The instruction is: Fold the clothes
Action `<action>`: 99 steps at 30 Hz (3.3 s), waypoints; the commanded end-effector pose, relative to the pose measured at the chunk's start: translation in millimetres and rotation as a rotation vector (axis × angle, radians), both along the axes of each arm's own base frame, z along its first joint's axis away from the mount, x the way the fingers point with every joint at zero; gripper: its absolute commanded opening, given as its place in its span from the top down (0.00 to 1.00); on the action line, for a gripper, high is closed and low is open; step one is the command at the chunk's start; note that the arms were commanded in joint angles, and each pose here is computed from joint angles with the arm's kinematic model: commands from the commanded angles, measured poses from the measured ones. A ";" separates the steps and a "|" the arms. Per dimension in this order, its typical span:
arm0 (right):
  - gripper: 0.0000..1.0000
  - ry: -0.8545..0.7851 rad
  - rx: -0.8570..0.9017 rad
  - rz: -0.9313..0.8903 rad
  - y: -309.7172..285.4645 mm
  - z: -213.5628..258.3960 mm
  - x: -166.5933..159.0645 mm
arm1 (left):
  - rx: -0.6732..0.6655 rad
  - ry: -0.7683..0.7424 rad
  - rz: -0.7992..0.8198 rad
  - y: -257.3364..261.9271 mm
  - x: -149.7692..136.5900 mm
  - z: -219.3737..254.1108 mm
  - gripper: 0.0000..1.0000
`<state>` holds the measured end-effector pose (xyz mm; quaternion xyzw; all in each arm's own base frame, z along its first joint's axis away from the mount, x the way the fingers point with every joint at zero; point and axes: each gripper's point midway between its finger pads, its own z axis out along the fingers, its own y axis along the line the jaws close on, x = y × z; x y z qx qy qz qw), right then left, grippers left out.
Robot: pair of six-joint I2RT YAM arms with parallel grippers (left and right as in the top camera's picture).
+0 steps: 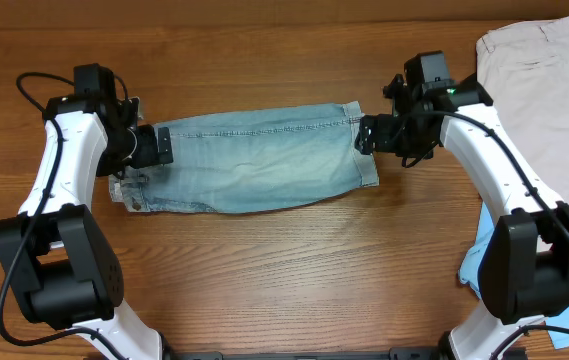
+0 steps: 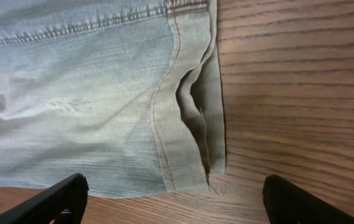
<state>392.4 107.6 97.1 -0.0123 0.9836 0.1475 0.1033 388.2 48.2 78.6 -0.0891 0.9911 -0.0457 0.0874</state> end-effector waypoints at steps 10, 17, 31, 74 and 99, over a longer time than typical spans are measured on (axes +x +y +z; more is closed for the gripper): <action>0.12 -0.015 -0.010 -0.009 -2.1 -37.8 -4.6 | 0.050 -0.015 -0.034 5.4 6.9 3.8 0.00; 0.14 -0.046 0.037 0.004 4.8 -57.4 -6.1 | -0.011 -0.013 -0.051 -7.9 5.6 4.2 0.05; 0.74 -0.263 0.024 0.065 15.8 -16.4 44.5 | -0.024 -0.040 0.069 12.5 11.3 9.7 0.02; 0.92 -0.109 -0.189 0.037 15.7 -108.4 25.8 | -0.127 0.012 -0.061 50.0 5.2 -47.6 0.01; 0.92 -0.090 -0.182 0.042 16.6 -109.6 21.4 | -0.320 0.205 0.089 9.5 -10.6 -106.6 0.96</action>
